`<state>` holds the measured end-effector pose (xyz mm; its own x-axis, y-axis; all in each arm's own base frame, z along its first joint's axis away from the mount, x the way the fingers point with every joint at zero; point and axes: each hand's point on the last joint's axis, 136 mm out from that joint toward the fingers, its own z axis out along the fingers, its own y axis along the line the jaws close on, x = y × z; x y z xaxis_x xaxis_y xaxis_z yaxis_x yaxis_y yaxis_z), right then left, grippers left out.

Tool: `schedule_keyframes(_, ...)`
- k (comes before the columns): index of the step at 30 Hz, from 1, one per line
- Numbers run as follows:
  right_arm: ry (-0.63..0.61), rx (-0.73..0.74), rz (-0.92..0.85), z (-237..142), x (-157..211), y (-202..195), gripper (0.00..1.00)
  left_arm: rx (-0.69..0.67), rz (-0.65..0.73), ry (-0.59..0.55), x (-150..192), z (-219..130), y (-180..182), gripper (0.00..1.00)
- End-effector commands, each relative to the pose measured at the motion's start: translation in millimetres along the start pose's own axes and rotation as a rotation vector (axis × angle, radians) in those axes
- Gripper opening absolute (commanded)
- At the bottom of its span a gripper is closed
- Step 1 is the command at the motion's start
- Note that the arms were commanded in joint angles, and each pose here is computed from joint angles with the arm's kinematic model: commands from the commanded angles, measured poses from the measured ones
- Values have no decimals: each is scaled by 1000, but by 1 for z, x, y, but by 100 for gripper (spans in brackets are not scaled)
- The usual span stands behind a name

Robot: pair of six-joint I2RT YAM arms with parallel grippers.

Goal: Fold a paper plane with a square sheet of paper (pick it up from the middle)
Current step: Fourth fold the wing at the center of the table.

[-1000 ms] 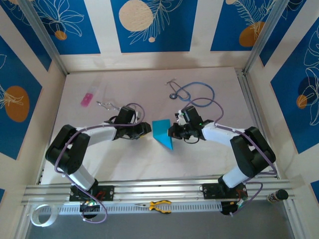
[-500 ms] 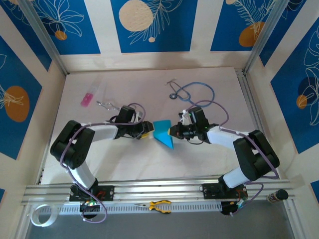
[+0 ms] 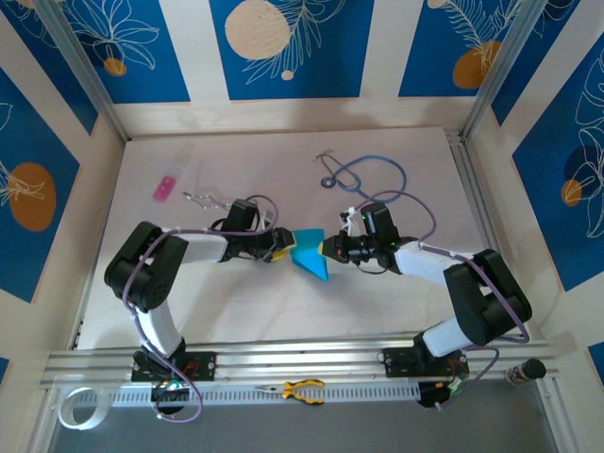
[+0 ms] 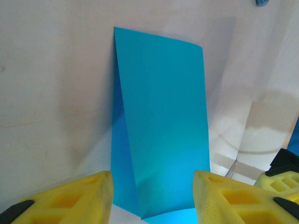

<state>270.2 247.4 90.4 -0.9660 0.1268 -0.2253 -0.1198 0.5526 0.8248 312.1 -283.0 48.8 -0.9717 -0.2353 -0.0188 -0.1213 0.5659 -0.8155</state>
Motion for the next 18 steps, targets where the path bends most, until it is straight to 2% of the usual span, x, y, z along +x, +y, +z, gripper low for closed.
schedule_keyframes(1, 11, -35, -2, -3, 4, 5, 2, 44, -8, 0, -8, 2, -9, 47)
schedule_keyframes(18, 18, -47, 0, -2, 6, 5, 2, 61, -37, 12, -8, 12, -4, 37)
